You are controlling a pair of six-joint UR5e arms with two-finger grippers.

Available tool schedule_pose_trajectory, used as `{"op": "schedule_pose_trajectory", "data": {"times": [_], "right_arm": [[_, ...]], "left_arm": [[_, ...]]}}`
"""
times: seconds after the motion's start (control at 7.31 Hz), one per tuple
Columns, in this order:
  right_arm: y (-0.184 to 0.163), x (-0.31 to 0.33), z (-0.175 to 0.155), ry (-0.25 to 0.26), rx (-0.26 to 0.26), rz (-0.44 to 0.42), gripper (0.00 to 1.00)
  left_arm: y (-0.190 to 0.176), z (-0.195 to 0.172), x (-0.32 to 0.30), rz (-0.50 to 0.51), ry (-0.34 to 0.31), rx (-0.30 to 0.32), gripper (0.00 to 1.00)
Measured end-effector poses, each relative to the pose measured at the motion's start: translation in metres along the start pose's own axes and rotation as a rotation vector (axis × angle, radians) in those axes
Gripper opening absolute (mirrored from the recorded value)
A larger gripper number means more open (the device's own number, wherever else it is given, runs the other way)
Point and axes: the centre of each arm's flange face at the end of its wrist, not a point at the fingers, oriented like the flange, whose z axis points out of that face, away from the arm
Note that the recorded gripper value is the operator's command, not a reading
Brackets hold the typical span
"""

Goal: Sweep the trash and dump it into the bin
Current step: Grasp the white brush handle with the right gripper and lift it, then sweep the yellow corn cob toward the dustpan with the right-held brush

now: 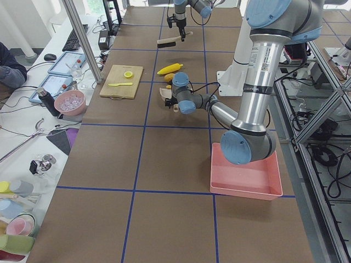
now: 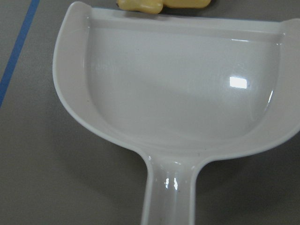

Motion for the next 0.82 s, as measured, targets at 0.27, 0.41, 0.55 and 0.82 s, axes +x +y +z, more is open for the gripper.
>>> {"op": "schedule_pose_trajectory", "data": {"times": [0.27, 0.41, 0.55, 0.82], "right_arm": [[-0.006, -0.038, 0.02, 0.006, -0.019, 0.039, 0.0], [-0.009, -0.056, 0.029, 0.014, -0.025, 0.042, 0.0], [-0.006, -0.073, 0.042, 0.028, -0.033, 0.033, 0.0], [0.002, -0.103, 0.064, 0.046, -0.036, 0.014, 0.0]], "left_arm": [[0.0, 0.0, 0.0, 0.0, -0.002, -0.005, 0.58], [0.0, 0.0, 0.001, 0.001, -0.001, -0.007, 0.47], [0.0, 0.0, 0.001, 0.002, 0.0, -0.007, 0.4], [0.0, 0.0, 0.002, 0.004, 0.001, -0.006, 0.34]]}}
